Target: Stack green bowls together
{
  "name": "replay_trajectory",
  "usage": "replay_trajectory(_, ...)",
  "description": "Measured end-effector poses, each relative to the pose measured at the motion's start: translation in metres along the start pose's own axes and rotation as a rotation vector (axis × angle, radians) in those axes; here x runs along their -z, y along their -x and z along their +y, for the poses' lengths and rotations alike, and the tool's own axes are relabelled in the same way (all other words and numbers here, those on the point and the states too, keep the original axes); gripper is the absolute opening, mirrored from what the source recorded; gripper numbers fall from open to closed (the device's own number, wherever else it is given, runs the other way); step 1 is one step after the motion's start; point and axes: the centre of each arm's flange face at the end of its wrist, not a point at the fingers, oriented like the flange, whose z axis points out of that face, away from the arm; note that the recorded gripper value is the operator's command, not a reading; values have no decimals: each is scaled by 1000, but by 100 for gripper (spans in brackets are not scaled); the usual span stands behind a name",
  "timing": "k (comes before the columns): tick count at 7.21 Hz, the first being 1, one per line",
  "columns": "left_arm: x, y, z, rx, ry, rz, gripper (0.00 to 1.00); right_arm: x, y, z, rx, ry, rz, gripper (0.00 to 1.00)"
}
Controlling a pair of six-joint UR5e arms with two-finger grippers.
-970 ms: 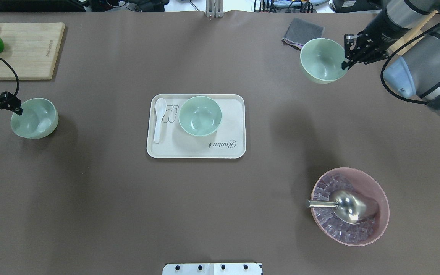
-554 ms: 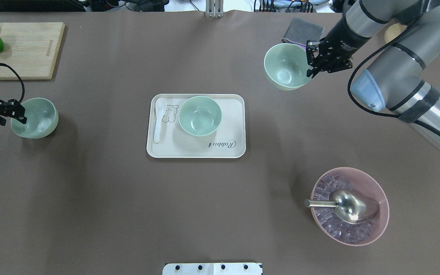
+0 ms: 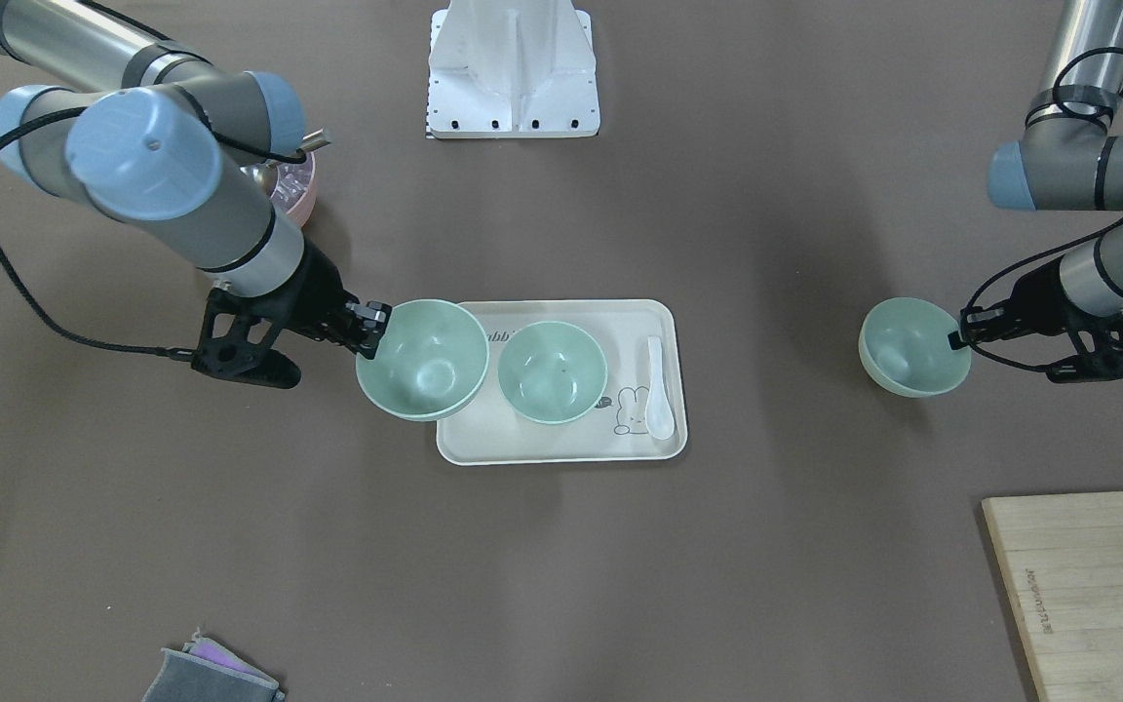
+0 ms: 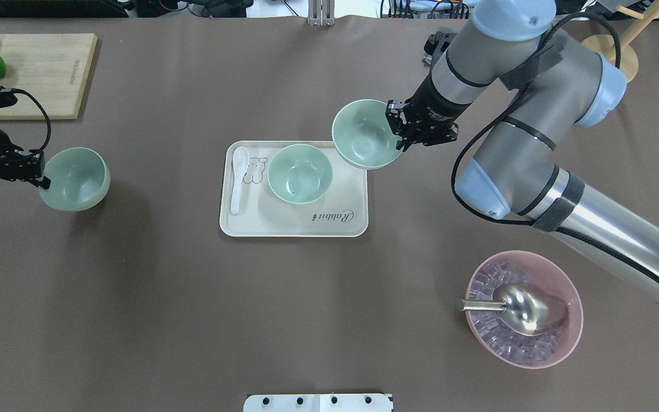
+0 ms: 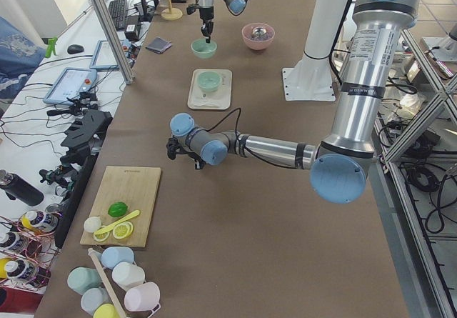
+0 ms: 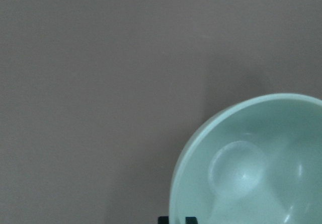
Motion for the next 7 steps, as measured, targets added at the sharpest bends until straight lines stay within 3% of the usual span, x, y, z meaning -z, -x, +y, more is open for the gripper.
replay_trajectory(2,23,-34,-18,15,-6,50,0,-20,30,27,6,-13,-38,0)
replay_trajectory(5,61,-79,-35,68,-4,121,0,-48,60,39,-2,-14,-83,0)
replay_trajectory(6,69,-90,-38,85,-7,132,0,-58,64,37,-13,-12,-112,67)
replay_trajectory(7,76,-106,-42,109,-13,144,0,-71,65,35,-26,-8,-141,100)
